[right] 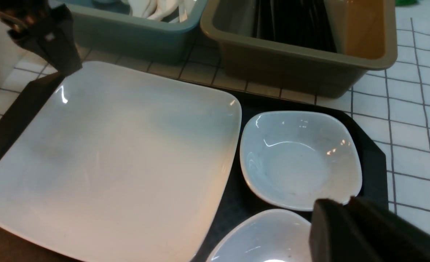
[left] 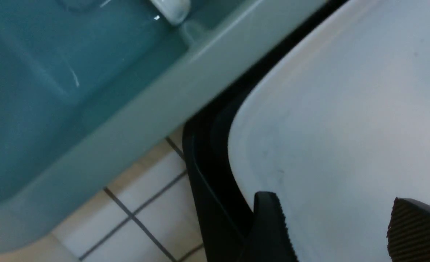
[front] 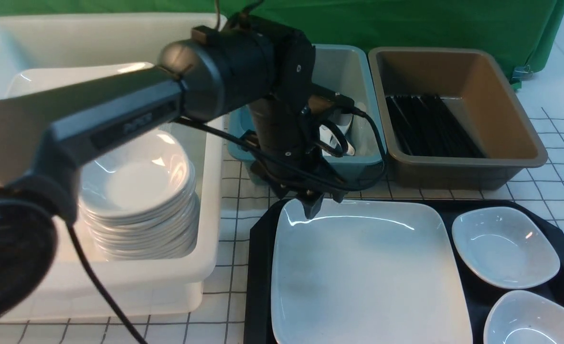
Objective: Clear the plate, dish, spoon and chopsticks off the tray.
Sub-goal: Use the left arm to grab a plate from the dinner plate, then use the left arm to put the plate into the large storage box on the left, then use the left arm to grab a small plate from the dinner plate
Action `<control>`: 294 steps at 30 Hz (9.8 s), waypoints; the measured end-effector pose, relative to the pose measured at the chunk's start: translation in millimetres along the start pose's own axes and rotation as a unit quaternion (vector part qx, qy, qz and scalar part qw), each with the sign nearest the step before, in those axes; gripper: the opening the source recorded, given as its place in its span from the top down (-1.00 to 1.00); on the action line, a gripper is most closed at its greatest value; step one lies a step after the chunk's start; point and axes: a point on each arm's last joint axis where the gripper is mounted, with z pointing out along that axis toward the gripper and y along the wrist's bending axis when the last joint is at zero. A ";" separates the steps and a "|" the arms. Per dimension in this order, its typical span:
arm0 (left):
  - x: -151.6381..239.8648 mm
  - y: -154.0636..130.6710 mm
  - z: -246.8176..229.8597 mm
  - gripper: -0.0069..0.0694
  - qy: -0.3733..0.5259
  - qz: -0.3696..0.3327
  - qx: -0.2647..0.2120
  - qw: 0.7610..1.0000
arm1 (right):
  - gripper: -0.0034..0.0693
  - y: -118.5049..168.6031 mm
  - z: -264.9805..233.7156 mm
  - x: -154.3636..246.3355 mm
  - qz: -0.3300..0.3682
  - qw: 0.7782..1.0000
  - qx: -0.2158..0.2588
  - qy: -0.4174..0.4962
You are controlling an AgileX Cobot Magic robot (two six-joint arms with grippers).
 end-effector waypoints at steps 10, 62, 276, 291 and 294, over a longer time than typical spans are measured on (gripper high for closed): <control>-1.8 9.1 42.9 -0.27 0.026 0.033 -0.046 0.998 | 0.66 0.0 0.0 0.0 0.000 1.000 0.000 0.000; 7.1 -4.1 53.4 0.31 0.081 0.053 0.058 0.994 | 0.56 0.0 0.0 0.1 0.000 1.000 0.000 0.000; 60.6 -54.9 -74.8 0.16 -0.038 -0.093 0.218 0.971 | 0.88 -10.7 -45.5 -30.9 -0.005 0.996 0.058 0.063; 4.2 -188.0 6.4 -0.40 -0.016 0.026 0.258 0.966 | 0.85 -14.7 -46.5 -27.9 -0.005 0.994 0.080 0.079; -5.6 -200.7 16.0 -0.40 -0.026 0.040 0.259 0.965 | 0.85 -15.3 -46.6 -27.7 -0.004 0.993 0.084 0.081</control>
